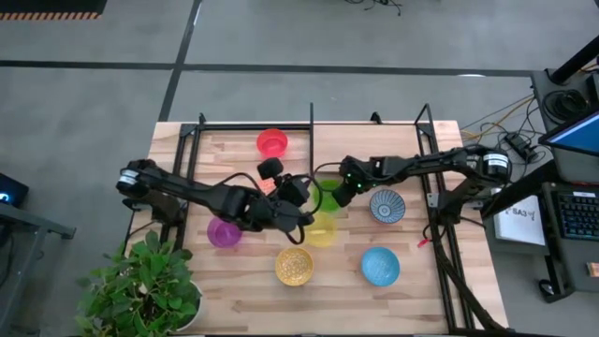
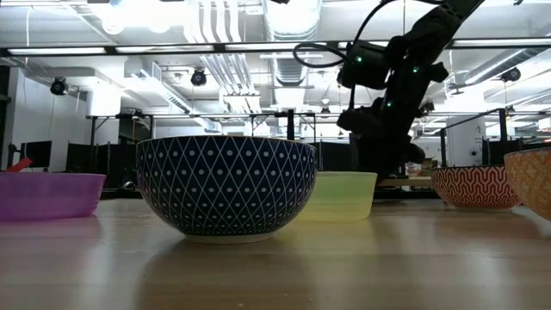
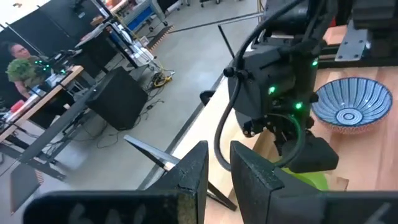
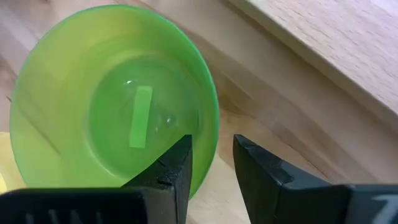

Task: Place and stack bowls onto a shelf
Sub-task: Put the green bowl on the shelf, then stack the orange bowl on top of the green bowl on the shelf

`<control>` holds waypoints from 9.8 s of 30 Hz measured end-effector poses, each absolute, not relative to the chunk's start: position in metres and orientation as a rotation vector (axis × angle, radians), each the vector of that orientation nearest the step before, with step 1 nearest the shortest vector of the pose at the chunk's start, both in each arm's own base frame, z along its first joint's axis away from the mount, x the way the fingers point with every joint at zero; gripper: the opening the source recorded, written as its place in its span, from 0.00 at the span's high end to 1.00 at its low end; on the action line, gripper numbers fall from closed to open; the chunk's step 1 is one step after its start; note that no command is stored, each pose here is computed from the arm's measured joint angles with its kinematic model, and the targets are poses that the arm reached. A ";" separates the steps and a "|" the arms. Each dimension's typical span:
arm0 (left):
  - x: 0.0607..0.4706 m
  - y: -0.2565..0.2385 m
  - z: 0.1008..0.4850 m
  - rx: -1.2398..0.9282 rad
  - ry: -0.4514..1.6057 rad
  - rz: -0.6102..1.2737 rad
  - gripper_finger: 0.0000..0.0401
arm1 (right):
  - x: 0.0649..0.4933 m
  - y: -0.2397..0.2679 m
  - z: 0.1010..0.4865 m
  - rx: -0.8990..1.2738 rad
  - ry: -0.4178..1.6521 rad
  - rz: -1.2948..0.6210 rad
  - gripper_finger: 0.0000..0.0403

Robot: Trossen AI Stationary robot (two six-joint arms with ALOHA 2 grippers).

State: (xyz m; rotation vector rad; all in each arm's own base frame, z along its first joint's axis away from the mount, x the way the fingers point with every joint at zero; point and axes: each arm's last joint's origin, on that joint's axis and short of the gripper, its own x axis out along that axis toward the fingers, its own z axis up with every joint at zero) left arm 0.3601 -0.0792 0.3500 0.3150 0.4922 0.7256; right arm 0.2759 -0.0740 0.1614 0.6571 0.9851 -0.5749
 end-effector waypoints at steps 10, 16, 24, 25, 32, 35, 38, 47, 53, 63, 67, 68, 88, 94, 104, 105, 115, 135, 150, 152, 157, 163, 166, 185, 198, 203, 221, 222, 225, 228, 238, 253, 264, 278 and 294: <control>0.359 -0.080 0.350 0.315 0.493 0.723 0.88 | 0.275 -0.074 0.164 0.654 0.974 -0.570 0.95; 0.358 -0.080 0.348 0.316 0.511 0.726 0.88 | 0.274 -0.072 0.181 0.663 0.933 -0.514 0.98; 0.356 -0.080 0.346 0.305 0.521 0.731 0.88 | 0.260 -0.100 0.249 0.600 0.834 -0.550 0.98; 0.356 -0.080 0.346 0.306 0.521 0.731 0.88 | 0.257 -0.106 0.255 0.575 0.829 -0.596 0.98; 0.356 -0.080 0.346 0.300 0.518 0.732 0.88 | 0.241 -0.168 0.254 0.544 0.835 -0.766 0.98; 0.357 -0.080 0.346 0.298 0.517 0.733 0.88 | 0.240 -0.189 0.239 0.567 0.849 -0.751 0.98; 0.357 -0.080 0.346 0.298 0.517 0.733 0.88 | 0.240 -0.201 0.225 0.595 0.872 -0.726 0.98; 0.357 -0.080 0.346 0.290 0.512 0.735 0.88 | 0.250 -0.213 0.204 0.589 0.894 -0.724 0.89; 0.357 -0.078 0.347 0.275 0.506 0.740 0.88 | 0.249 -0.217 0.210 0.572 0.879 -0.748 0.78; 0.366 -0.042 0.348 0.197 0.537 0.730 0.88 | 0.225 -0.201 0.273 0.509 0.757 -0.737 0.68; 0.371 -0.013 0.350 0.150 0.550 0.751 0.88 | 0.209 -0.172 0.296 0.466 0.687 -0.673 0.68; 0.371 -0.005 0.350 0.149 0.553 0.770 0.88 | 0.205 -0.164 0.301 0.452 0.668 -0.657 0.69; 0.342 0.193 0.298 -0.124 0.865 0.920 0.88 | 0.137 -0.067 0.309 0.278 0.448 -0.442 0.71; 0.330 0.215 0.256 -0.218 1.110 0.986 0.88 | 0.139 -0.068 0.303 0.286 0.469 -0.436 0.72; 0.312 0.260 0.205 -0.448 1.271 0.885 0.88 | 0.141 -0.065 0.302 0.316 0.470 -0.419 0.71; 0.310 0.264 0.201 -0.465 1.278 0.898 0.88 | 0.142 -0.064 0.302 0.314 0.471 -0.412 0.71; 0.308 0.269 0.203 -0.443 1.272 0.927 0.87 | 0.145 -0.056 0.302 0.307 0.477 -0.364 0.72; 0.296 0.284 0.195 -0.439 1.270 0.932 0.61 | 0.146 -0.057 0.282 0.368 0.525 -0.390 0.73; 0.305 0.283 0.163 -0.454 1.354 0.902 0.86 | 0.146 -0.057 0.282 0.371 0.525 -0.391 0.75; 0.305 0.282 0.165 -0.453 1.349 0.900 0.95 | 0.146 -0.057 0.282 0.371 0.525 -0.391 0.75; 0.305 0.280 0.179 -0.451 1.327 0.902 0.99 | 0.146 -0.057 0.282 0.371 0.526 -0.391 0.76; 0.310 0.274 0.221 -0.398 1.214 0.923 1.00 | 0.142 -0.053 0.279 0.398 0.552 -0.378 0.77; 0.313 0.273 0.246 -0.344 1.148 0.953 1.00 | 0.139 -0.048 0.279 0.405 0.541 -0.362 0.77; 0.350 0.247 0.405 -0.096 0.583 0.867 1.00 | 0.112 -0.033 0.285 0.398 0.378 -0.308 0.80; 0.419 0.194 0.366 -0.064 0.612 0.680 1.00 | 0.113 -0.033 0.285 0.388 0.386 -0.300 0.80; 0.436 0.190 0.346 -0.071 0.625 0.664 1.00 | 0.113 -0.033 0.285 0.386 0.387 -0.299 0.80; 0.466 0.183 0.288 -0.105 0.741 0.680 1.00 | 0.113 -0.033 0.285 0.369 0.390 -0.297 0.80; 0.466 0.183 0.288 -0.100 0.743 0.690 1.00 | 0.113 -0.033 0.285 0.368 0.390 -0.296 0.80; 0.465 0.183 0.288 -0.096 0.746 0.702 1.00 | 0.113 -0.033 0.285 0.367 0.390 -0.296 0.80; 0.465 0.184 0.287 -0.095 0.752 0.703 1.00 | 0.113 -0.033 0.285 0.364 0.391 -0.296 0.80; 0.465 0.184 0.286 -0.093 0.755 0.700 0.99 | 0.113 -0.033 0.285 0.360 0.391 -0.295 0.80; 0.470 0.185 0.272 -0.099 0.779 0.701 0.85 | 0.113 -0.033 0.285 0.360 0.392 -0.295 0.80; 0.470 0.174 0.305 0.013 0.792 0.617 0.80 | 0.117 -0.035 0.281 0.361 0.412 -0.306 0.80; 0.452 0.107 0.349 0.077 0.837 0.183 0.79 | 0.198 -0.060 0.232 0.361 0.637 -0.326 0.80; 0.350 0.033 0.440 0.071 0.575 0.064 0.79 | 0.244 -0.120 0.182 0.304 0.595 -0.439 0.84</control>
